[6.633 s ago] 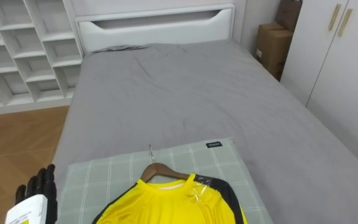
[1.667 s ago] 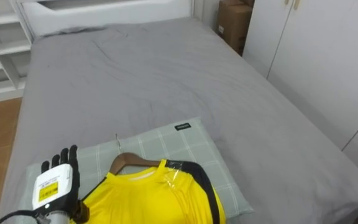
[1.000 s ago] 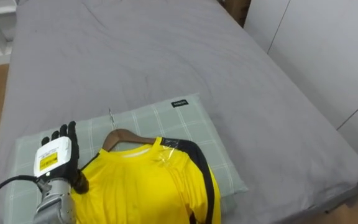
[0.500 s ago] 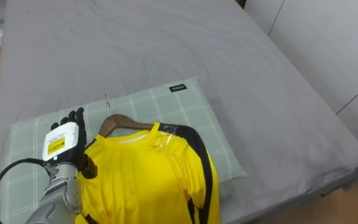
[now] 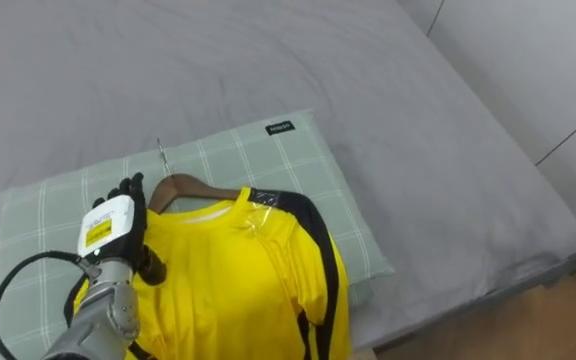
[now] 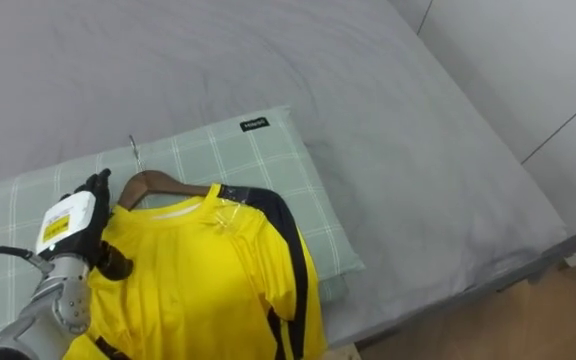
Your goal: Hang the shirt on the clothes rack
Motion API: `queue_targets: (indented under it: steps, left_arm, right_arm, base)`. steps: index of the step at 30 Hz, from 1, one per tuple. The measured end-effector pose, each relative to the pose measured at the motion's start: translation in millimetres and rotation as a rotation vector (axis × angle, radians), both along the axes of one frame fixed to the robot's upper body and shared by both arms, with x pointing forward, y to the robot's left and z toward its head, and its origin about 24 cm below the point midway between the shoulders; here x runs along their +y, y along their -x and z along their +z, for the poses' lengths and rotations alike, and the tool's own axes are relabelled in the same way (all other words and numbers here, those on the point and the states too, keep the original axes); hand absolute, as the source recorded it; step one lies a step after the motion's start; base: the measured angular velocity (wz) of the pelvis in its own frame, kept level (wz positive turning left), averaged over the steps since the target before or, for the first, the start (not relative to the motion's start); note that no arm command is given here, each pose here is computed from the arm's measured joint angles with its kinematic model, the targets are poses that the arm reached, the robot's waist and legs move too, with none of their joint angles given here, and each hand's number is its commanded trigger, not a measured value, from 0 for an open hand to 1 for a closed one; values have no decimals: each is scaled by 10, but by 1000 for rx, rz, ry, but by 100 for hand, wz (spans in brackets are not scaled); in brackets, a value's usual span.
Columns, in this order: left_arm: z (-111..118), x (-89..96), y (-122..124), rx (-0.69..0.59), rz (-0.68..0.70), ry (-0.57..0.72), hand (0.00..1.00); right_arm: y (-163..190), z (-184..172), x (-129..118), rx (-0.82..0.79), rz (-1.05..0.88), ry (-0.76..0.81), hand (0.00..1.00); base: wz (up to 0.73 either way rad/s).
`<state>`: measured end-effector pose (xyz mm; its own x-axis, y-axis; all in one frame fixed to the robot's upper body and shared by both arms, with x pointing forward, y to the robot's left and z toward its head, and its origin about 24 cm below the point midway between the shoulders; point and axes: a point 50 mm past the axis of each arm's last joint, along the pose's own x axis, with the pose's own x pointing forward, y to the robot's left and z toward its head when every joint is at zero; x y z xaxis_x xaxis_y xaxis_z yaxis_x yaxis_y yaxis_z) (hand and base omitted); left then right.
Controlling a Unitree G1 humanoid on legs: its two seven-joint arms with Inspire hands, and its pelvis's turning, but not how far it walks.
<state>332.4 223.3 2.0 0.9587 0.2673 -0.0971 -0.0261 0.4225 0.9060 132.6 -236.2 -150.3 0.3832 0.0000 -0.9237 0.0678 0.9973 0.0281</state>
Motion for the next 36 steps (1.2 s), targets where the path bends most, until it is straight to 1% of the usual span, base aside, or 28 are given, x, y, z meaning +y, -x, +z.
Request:
queue_targets:
  steps: [11,16,24,34,36]
  left_arm:
    - [-60,15,28,47,-7,8,0]
    - [-132,34,65,111,-11,19,0]
    - [-210,-20,90,176,-26,57,0]
    - [-205,-5,89,177,-22,59,0]
    - [-191,30,88,170,-12,62,0]
  right_arm:
    - [-6,4,2,-2,14,-16,0]
    - [-15,7,3,-5,14,-18,0]
    - [-64,23,3,-14,10,-18,0]
    - [-82,28,3,-10,13,-9,0]
    - [-84,28,4,-7,26,-5,0]
  base:
    - [-1]
    - [0]
    - [0]
    - [-1]
    - [-16]
